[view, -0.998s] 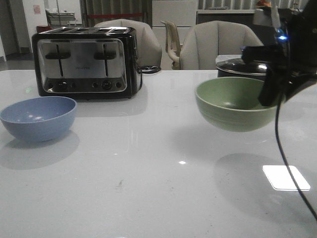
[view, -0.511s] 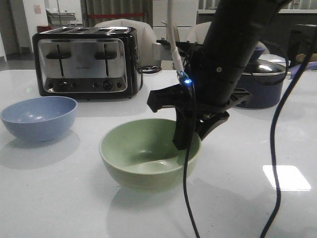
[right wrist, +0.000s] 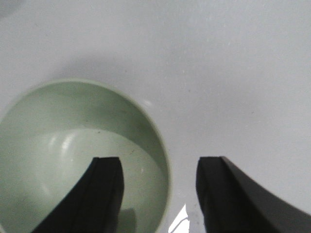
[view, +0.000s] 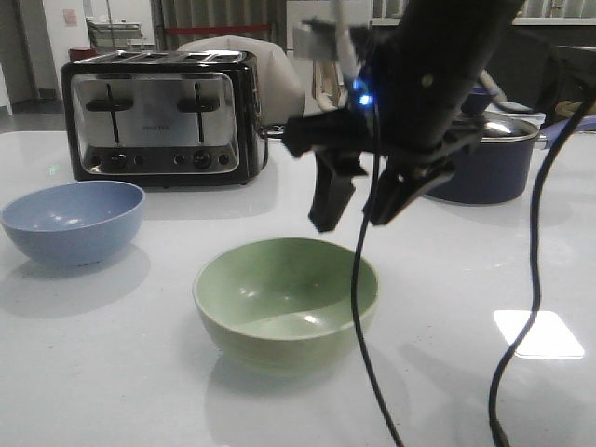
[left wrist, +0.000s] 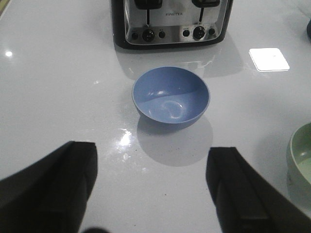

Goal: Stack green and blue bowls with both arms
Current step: 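Set the green bowl down, open the right gripper and withdraw, then lower the left gripper into the light blue bowl and grip its rim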

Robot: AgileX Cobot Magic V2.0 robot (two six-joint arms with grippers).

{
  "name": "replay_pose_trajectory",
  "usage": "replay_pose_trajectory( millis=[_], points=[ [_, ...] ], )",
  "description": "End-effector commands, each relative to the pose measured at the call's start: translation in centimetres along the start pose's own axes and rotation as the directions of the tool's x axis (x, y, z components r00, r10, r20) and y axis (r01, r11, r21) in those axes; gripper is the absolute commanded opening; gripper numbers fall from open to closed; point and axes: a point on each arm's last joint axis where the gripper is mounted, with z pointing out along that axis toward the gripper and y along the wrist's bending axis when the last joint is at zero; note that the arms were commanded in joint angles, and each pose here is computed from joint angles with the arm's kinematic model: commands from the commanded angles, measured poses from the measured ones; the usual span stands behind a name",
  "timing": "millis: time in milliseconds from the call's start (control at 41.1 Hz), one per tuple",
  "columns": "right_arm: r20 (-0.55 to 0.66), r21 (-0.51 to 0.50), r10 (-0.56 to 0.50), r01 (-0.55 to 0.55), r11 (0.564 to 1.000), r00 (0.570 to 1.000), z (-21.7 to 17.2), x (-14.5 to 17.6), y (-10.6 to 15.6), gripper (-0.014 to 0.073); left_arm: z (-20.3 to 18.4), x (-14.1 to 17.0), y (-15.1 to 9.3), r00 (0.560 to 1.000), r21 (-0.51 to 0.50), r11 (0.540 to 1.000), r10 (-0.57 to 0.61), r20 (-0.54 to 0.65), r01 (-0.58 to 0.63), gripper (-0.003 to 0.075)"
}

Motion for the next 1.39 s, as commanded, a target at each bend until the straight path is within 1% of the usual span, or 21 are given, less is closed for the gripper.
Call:
replay_pose_trajectory(
  millis=[0,97,170,317,463,584,706,852,998,1169,1291,1364],
  points=[
    [0.176,0.021,-0.061,0.059,0.998,0.983,-5.8,-0.6,0.5,0.0464,-0.4,-1.6,-0.1,0.994,0.007,1.000,-0.004,0.106,0.003,0.0533],
    [0.207,0.066,-0.117,0.105,0.992,0.971,-8.3,1.2,0.3,0.0464,-0.4,-1.6,-0.1,0.994,0.007,1.000,-0.004,0.106,0.003,0.0533],
    [0.228,0.084,-0.137,0.121,0.989,0.964,-10.1,2.8,0.2,0.0464,-0.4,-1.6,-0.1,0.994,0.007,1.000,-0.004,0.106,0.003,0.0533],
    [0.271,0.091,-0.147,0.127,0.988,0.951,-12.8,6.5,0.1,0.0464,-0.4,-1.5,-0.1,0.995,0.007,1.000,-0.004,0.104,0.004,0.0533],
    [0.295,0.094,-0.152,0.130,0.987,0.943,-14.3,10.0,-0.1,0.0464,0.0,-1.3,-0.1,0.996,0.007,1.000,-0.005,0.084,0.005,0.0533],
    [0.307,0.092,-0.146,0.123,0.988,0.940,-15.1,12.1,-0.2,0.0464,1.3,-1.3,-0.2,0.999,0.019,1.000,0.016,0.029,-0.016,0.0532],
    [0.313,0.091,-0.148,0.125,0.988,0.938,-16.0,13.3,-0.2,0.0464,3.2,-1.8,-0.6,0.998,0.050,0.998,0.041,-0.047,-0.038,0.0533],
    [0.312,0.090,-0.148,0.126,0.988,0.939,-16.3,13.5,-0.2,0.0464,6.9,-2.8,-0.8,0.984,0.062,0.997,0.046,-0.169,-0.036,0.0533],
    [0.309,0.090,-0.148,0.126,0.988,0.939,-16.3,13.5,-0.2,0.0464,11.7,-4.3,-0.8,0.959,0.061,0.998,0.045,-0.279,-0.029,0.0533],
    [0.311,0.090,-0.148,0.126,0.988,0.939,-16.3,13.5,-0.2,0.0464,17.4,-5.8,-0.7,0.928,0.055,0.998,0.038,-0.369,-0.019,0.0532],
    [0.310,0.090,-0.148,0.126,0.988,0.939,-16.3,13.5,-0.2,0.0464,22.0,-6.1,0.1,0.896,0.038,0.999,0.021,-0.443,-0.005,0.0533],
    [0.310,0.090,-0.148,0.126,0.988,0.939,-16.3,13.5,-0.2,0.0464,24.0,-6.4,0.5,0.884,0.029,1.000,0.011,-0.467,0.003,0.0533]
  ],
)
